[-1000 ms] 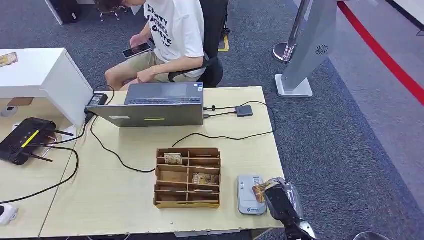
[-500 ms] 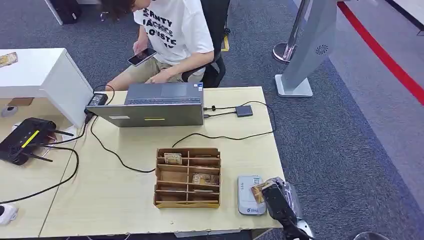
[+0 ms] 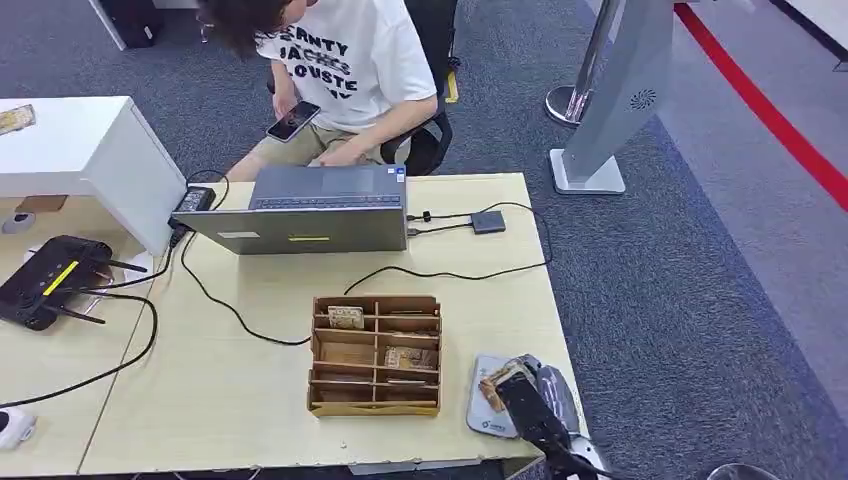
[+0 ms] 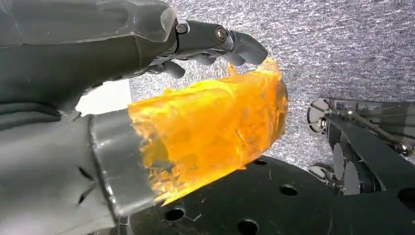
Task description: Pass the card to the sensor for recognition and then transmit it.
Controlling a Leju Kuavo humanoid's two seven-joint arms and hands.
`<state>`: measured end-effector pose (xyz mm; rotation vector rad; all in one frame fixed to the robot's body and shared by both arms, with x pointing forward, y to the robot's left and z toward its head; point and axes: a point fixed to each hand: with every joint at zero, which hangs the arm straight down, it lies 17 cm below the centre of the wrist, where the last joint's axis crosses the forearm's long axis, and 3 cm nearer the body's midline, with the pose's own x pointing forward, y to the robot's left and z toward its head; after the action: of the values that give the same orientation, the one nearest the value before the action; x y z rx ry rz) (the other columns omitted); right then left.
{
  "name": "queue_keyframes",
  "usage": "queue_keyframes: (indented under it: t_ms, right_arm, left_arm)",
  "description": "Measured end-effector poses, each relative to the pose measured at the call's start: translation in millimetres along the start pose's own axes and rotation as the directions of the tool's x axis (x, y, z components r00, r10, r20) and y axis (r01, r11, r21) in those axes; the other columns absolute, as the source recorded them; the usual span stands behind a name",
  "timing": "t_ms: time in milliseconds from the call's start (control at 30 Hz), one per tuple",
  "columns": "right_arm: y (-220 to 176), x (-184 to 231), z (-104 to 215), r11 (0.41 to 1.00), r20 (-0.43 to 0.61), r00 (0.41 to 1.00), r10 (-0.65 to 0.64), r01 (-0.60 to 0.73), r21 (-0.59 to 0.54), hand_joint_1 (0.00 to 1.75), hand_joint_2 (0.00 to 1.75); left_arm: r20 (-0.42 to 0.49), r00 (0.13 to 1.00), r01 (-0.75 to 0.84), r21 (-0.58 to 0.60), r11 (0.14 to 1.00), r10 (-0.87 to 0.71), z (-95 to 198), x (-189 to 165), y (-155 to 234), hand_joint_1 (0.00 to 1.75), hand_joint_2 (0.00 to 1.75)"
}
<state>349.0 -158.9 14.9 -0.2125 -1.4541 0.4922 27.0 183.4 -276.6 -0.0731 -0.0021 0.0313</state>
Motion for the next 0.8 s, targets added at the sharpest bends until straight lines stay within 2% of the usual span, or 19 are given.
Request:
queue_keyframes:
  t_ms: [267,800]
  right_arm:
    - [18.6,8.9,-5.6,0.998,0.019,1.0,0.023,-0.024,0.05,1.75,1.75]
    - [23.8,8.9,-8.1,0.996,0.023,0.998,0.056,-0.057,0.063,1.75,1.75]
  left_arm:
    - [0.003,1.0,0.0,-0.004,1.0,0.0,0.1,0.8,-0.8,0.0,0.0]
    - [0.003,1.0,0.001,-0.011,1.0,0.0,0.4,0.7,-2.1,0.0,0.0]
